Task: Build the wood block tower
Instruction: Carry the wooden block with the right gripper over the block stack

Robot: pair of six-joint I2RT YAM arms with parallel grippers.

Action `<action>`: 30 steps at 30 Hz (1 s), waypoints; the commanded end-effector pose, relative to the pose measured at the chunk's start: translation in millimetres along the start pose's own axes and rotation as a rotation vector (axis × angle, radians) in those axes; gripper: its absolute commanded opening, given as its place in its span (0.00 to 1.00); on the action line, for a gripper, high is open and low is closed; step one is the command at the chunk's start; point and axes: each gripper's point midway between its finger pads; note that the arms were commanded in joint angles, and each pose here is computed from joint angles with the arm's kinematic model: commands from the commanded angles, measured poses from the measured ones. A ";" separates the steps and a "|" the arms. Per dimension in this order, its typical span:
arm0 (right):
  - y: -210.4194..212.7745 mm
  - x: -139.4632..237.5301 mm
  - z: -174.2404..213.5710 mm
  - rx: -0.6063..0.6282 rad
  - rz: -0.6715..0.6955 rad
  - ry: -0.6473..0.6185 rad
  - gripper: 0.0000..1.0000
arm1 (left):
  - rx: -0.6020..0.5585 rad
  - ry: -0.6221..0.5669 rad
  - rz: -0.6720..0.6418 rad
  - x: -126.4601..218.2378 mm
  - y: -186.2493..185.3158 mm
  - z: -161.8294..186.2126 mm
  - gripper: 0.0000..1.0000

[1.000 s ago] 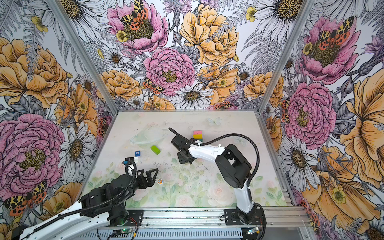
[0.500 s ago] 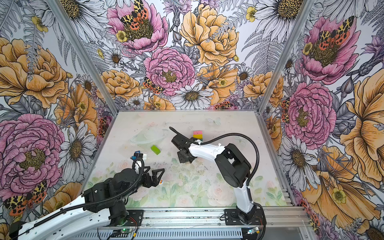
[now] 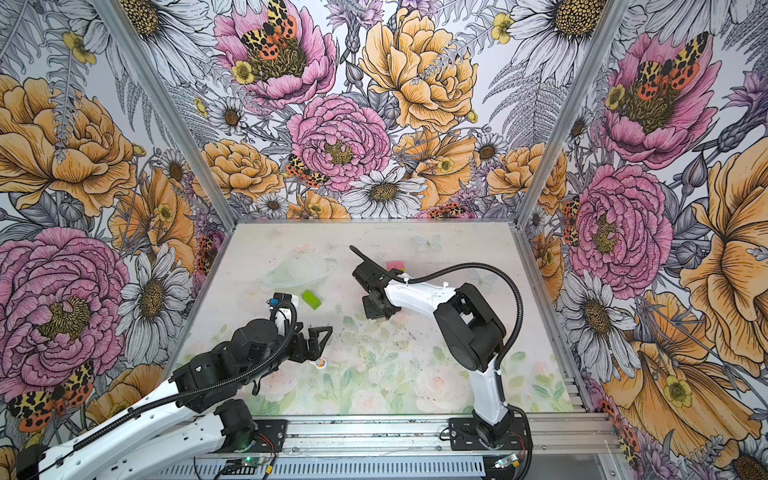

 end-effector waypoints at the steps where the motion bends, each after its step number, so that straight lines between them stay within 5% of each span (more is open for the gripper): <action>1: 4.2 -2.7 0.6 -0.001 -0.006 0.013 0.25 | -0.011 -0.021 0.052 3.4 -8.7 -9.6 0.99; 17: 0.8 -8.6 -2.1 -0.011 0.020 0.009 0.46 | -0.005 -0.027 0.044 3.7 -1.9 -10.9 0.99; 25: 0.5 -1.8 -8.0 -0.014 0.032 -0.007 0.28 | -0.003 -0.036 0.043 4.3 -0.6 -13.7 0.99; 30: -1.0 31.5 -26.8 -0.008 0.034 -0.071 0.27 | -0.002 -0.047 0.043 5.7 0.1 -19.7 0.99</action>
Point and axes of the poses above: each gripper's point midway between its finger pads, its own x axis back along the fingers, its own y axis along the line the jaws close on, z = x × y, and after that the axes turned 6 degrees about -x, right-handed
